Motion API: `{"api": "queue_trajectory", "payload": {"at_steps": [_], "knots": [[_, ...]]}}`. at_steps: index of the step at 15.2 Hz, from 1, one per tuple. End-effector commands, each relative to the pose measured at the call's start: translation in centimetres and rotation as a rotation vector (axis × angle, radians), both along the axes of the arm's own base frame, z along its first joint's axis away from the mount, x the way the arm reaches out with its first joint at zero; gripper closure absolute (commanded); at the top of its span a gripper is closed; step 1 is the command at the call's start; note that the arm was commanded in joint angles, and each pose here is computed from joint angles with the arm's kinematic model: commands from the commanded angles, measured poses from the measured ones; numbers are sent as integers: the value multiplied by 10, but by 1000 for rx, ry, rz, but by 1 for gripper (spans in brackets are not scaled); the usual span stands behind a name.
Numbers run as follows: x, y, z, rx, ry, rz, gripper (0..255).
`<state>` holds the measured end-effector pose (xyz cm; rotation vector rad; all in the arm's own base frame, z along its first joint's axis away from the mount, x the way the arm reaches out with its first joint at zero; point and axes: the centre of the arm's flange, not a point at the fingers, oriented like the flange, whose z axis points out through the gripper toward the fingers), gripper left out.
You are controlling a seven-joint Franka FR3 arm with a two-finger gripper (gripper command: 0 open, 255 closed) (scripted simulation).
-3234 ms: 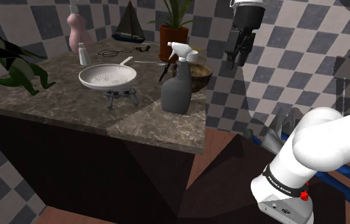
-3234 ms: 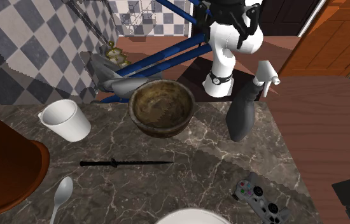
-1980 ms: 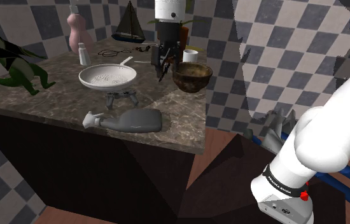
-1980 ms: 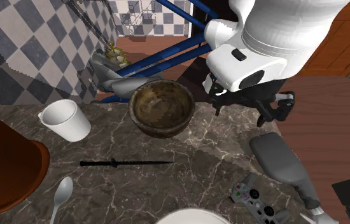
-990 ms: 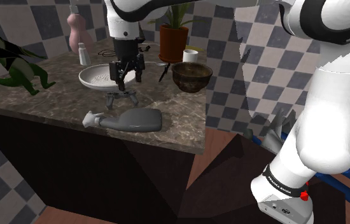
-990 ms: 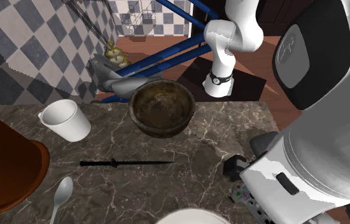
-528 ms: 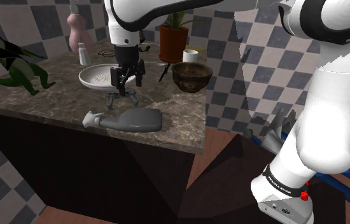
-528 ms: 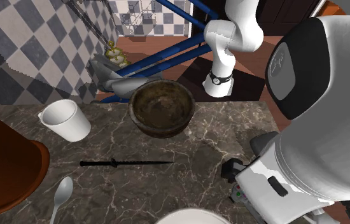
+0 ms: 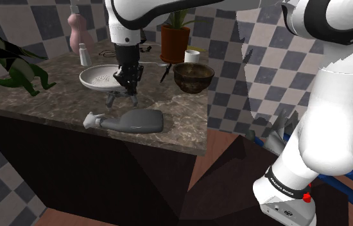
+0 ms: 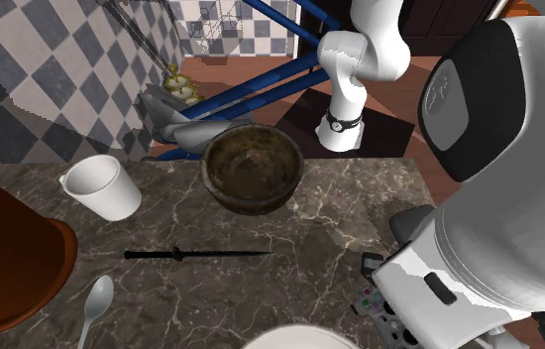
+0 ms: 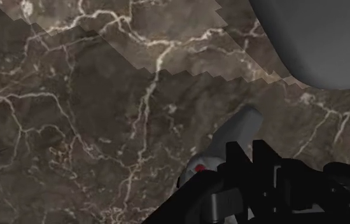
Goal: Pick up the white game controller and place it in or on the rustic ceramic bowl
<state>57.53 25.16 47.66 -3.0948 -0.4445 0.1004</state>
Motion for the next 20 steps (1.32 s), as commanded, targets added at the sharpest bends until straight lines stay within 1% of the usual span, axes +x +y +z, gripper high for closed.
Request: {"api": "queue_trajectory", "payload": {"at_steps": [1, 4, 5, 6, 10, 11, 18, 20], "knots": [[1, -2, -5, -4, 7, -4, 255], [2, -4, -4, -4, 7, -4, 255], [0, -1, 0, 0, 2, 1, 255], [0, -1, 0, 0, 2, 1, 0], [54, 6, 5, 135, 17, 471, 0], [58, 8, 5, 146, 18, 511, 0], [53, 12, -35, 146, 18, 511, 0], [53, 12, -35, 146, 18, 511, 0]]}}
